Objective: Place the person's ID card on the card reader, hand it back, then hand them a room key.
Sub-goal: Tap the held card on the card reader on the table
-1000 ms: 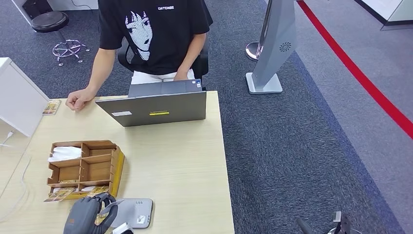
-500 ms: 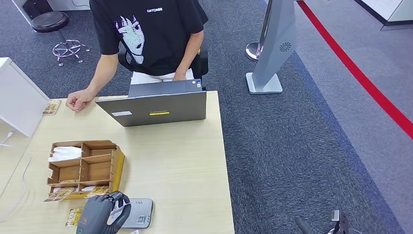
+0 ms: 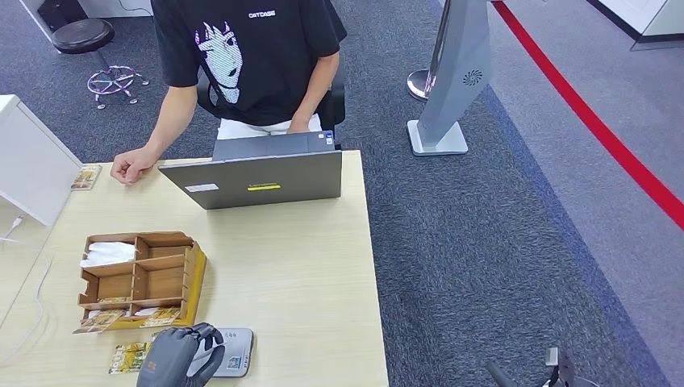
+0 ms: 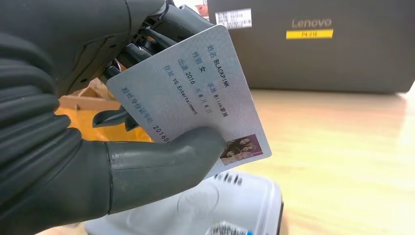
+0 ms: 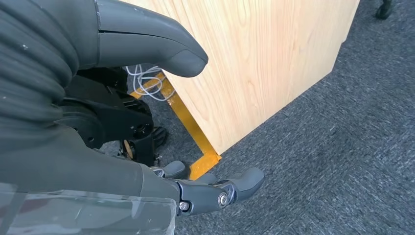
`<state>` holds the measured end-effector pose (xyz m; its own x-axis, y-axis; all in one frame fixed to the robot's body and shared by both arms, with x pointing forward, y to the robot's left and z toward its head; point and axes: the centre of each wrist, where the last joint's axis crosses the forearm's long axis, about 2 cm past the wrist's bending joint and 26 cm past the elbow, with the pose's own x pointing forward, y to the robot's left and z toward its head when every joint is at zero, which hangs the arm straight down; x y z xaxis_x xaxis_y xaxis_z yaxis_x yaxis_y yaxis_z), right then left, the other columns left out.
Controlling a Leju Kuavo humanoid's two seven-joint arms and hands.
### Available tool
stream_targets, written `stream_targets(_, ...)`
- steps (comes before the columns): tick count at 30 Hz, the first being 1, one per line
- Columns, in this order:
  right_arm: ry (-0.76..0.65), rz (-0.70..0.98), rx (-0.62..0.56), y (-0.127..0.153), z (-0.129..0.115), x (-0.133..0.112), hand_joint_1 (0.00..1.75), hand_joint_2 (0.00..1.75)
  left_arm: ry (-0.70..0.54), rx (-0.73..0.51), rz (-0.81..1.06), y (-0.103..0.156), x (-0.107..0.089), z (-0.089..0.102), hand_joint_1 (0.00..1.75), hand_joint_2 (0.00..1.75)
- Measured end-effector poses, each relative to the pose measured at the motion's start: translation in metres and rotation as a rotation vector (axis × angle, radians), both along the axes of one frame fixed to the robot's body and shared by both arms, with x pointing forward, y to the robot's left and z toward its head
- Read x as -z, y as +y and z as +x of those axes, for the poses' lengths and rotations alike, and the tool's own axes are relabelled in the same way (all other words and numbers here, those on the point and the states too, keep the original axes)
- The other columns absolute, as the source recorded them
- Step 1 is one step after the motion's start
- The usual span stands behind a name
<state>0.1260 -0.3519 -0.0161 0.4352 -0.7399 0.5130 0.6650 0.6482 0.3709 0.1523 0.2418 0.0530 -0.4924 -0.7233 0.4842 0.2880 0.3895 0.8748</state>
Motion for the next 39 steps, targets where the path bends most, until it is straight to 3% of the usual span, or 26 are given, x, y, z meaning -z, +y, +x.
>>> stream_targets(16,-0.014,0.007,-0.016,0.003,0.000,0.003,0.00,1.75,0.012,0.017,0.032,0.001,0.015,0.008,1.75,1.75)
stream_targets(21,-0.026,0.004,-0.024,0.004,0.001,0.003,0.00,1.75,-0.065,0.044,0.005,0.000,0.010,0.013,1.75,1.75)
stream_targets(24,-0.035,-0.002,-0.031,0.006,0.003,0.003,0.00,1.75,-0.158,0.093,-0.017,-0.010,-0.015,0.029,1.75,1.75)
stream_targets(32,-0.048,-0.003,-0.066,0.015,0.013,0.004,0.00,1.75,-0.452,0.116,-0.053,-0.038,-0.116,0.087,1.75,1.75)
stream_targets(39,-0.047,0.003,-0.085,0.022,0.017,0.006,0.00,1.75,-0.560,0.074,-0.053,-0.045,-0.156,0.108,1.75,1.75)
